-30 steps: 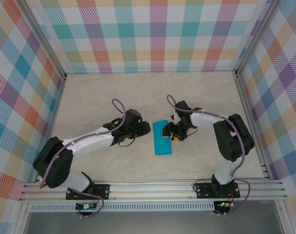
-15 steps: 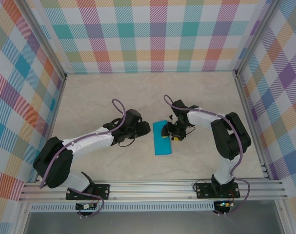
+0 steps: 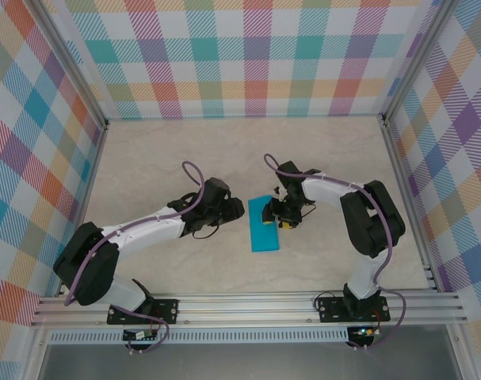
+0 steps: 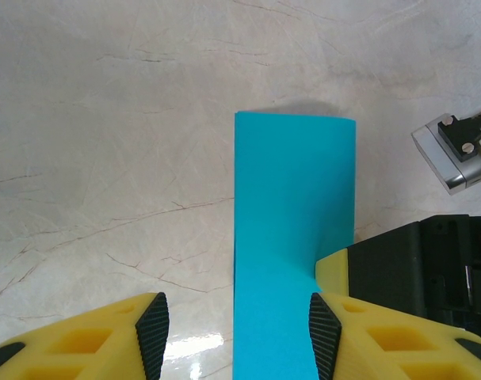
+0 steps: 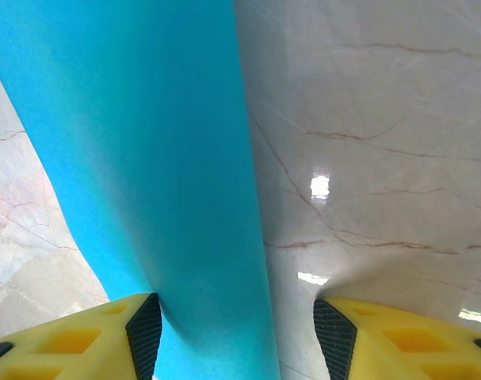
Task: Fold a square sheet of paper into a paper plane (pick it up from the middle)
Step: First fold in half a square sheet of paper at the center of the table, then hold the square sheet of paper at the center of the table.
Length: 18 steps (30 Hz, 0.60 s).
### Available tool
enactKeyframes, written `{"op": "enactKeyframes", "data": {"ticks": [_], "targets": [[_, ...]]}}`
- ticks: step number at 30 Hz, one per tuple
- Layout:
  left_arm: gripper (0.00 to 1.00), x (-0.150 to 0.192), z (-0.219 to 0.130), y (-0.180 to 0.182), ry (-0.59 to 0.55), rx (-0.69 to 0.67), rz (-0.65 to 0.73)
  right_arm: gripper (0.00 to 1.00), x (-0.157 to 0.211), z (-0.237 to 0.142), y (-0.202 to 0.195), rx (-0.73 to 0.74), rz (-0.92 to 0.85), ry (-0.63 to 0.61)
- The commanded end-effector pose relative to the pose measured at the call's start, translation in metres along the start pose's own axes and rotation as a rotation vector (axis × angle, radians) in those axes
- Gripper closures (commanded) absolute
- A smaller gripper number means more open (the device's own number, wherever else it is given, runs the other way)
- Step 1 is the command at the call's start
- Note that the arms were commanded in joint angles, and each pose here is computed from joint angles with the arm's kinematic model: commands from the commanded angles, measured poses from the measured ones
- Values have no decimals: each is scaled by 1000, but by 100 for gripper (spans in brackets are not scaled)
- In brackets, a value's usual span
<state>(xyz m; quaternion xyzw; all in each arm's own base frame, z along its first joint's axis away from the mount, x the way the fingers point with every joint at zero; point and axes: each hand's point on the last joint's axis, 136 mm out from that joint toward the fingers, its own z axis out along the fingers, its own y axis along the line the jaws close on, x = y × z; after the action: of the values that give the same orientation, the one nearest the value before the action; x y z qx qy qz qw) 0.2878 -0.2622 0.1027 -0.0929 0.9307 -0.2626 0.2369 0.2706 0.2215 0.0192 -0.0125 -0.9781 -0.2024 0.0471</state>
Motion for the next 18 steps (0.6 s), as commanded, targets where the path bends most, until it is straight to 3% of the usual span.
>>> {"op": "enactKeyframes", "data": {"ticks": [1, 18], "targets": [[48, 7, 0, -2, 15, 4, 35, 41, 8, 21, -46, 191, 19, 45], [59, 10, 8, -4, 41, 11, 35, 41, 10, 23, -58, 249, 23, 55]]}}
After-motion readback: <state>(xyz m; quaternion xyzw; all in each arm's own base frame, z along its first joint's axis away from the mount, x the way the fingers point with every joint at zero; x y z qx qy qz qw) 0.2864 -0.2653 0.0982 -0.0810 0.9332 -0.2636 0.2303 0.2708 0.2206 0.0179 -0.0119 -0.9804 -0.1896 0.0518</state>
